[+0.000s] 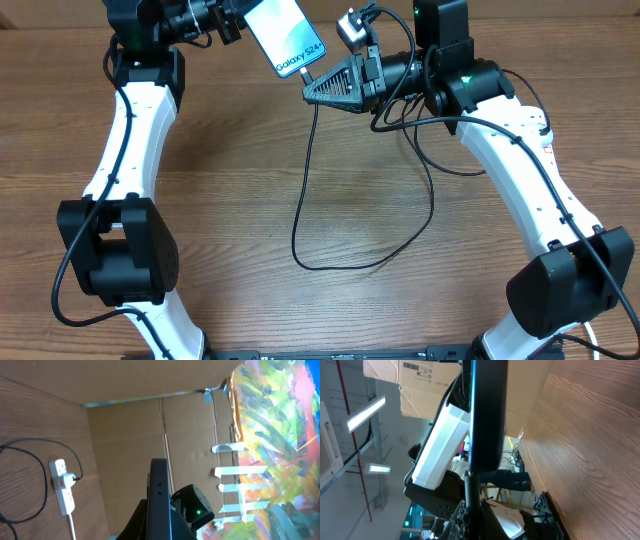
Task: Plug charger to phone and switch on socket
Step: 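Insert the plug into the phone's port, holding phone with left gripper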
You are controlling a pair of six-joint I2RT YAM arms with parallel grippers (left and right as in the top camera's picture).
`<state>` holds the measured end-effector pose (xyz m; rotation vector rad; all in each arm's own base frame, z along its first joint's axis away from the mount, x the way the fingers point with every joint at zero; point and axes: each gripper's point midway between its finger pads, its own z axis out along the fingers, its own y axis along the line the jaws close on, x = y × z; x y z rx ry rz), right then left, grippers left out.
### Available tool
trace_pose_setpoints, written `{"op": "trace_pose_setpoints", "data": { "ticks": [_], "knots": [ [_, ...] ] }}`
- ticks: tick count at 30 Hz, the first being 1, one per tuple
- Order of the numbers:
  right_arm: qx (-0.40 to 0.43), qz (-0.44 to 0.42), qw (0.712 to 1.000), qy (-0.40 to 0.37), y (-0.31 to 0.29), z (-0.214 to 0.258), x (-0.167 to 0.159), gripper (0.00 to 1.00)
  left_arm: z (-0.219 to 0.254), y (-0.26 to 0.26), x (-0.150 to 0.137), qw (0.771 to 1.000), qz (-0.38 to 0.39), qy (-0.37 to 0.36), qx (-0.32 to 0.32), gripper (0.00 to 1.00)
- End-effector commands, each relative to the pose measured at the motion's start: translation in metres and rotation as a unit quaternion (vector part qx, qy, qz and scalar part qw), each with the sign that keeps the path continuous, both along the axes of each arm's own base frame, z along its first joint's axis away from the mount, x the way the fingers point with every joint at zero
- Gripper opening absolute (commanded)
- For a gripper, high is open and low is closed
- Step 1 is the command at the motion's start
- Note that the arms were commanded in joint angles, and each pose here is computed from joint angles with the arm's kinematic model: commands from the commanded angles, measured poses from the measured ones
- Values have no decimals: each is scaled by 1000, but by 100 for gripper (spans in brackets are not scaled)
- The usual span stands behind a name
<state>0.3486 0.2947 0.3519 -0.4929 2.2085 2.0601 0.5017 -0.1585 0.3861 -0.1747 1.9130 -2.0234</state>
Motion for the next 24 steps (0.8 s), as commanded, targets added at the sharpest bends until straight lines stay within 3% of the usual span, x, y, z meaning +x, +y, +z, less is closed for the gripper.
{"op": "trace_pose_setpoints", "data": {
  "ticks": [1, 24],
  "knots": [
    [9, 1, 1000, -21, -2, 17, -4, 4, 23, -2, -13, 1000, -10, -24, 0, 4],
    [9, 2, 1000, -21, -2, 17, -4, 4, 22, -2, -17, 1000, -21, -11, -1, 5]
  ]
}}
